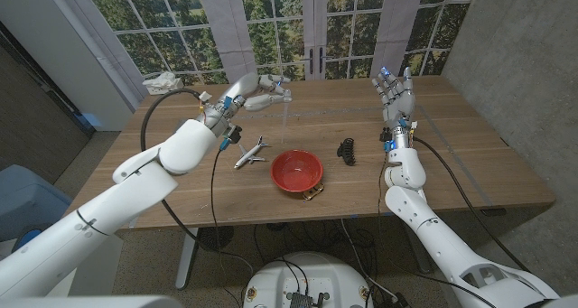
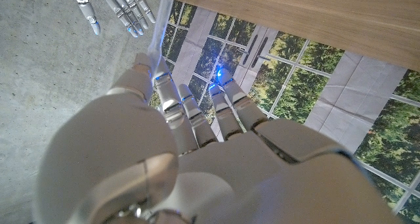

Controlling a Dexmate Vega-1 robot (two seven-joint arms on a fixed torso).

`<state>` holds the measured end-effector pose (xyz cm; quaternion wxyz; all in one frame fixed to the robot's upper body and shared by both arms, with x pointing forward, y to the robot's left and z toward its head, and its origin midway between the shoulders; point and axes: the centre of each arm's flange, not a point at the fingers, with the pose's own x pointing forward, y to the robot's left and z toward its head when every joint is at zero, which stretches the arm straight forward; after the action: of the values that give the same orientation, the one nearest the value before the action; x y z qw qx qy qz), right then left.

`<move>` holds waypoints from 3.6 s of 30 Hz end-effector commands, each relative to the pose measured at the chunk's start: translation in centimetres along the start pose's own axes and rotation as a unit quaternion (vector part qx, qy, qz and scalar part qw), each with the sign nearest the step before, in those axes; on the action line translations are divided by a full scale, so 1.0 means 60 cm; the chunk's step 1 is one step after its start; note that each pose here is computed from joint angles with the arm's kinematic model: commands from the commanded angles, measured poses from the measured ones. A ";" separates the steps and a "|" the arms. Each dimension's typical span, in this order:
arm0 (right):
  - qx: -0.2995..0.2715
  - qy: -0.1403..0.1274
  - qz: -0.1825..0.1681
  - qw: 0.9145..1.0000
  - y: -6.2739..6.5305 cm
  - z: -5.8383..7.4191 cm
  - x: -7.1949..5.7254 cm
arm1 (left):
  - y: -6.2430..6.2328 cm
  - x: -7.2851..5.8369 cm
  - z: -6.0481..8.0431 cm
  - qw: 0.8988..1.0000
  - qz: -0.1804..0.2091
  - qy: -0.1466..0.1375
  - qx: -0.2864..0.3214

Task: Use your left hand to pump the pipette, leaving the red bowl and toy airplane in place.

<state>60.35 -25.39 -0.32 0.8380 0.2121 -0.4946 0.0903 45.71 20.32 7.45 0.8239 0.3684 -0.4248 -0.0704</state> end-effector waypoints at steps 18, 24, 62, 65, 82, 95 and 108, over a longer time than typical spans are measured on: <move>-0.003 0.000 0.000 1.000 0.002 -0.003 0.003 | 0.001 -0.001 -0.007 1.000 -0.003 0.002 -0.009; -0.003 0.001 0.000 1.000 0.003 -0.004 0.005 | 0.002 0.000 -0.009 1.000 -0.005 0.003 -0.009; -0.003 0.002 -0.005 1.000 0.005 -0.018 0.020 | 0.011 0.018 -0.025 1.000 -0.006 -0.002 -0.013; -0.003 0.003 -0.006 1.000 0.004 -0.020 0.021 | 0.011 0.020 -0.026 1.000 -0.008 -0.003 -0.013; -0.005 -0.001 -0.007 1.000 0.001 -0.018 0.023 | 0.010 0.028 -0.014 0.999 -0.022 -0.022 0.011; -0.006 0.001 -0.008 1.000 -0.001 -0.018 0.023 | 0.008 0.030 -0.008 0.999 -0.029 -0.030 0.013; -0.008 0.001 -0.010 1.000 -0.005 -0.018 0.023 | 0.004 0.032 -0.004 0.999 -0.027 -0.030 0.013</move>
<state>61.91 -25.02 0.38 0.8405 0.2107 -0.4927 0.0804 47.16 20.20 8.76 0.8046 0.3887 -0.4382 -0.0976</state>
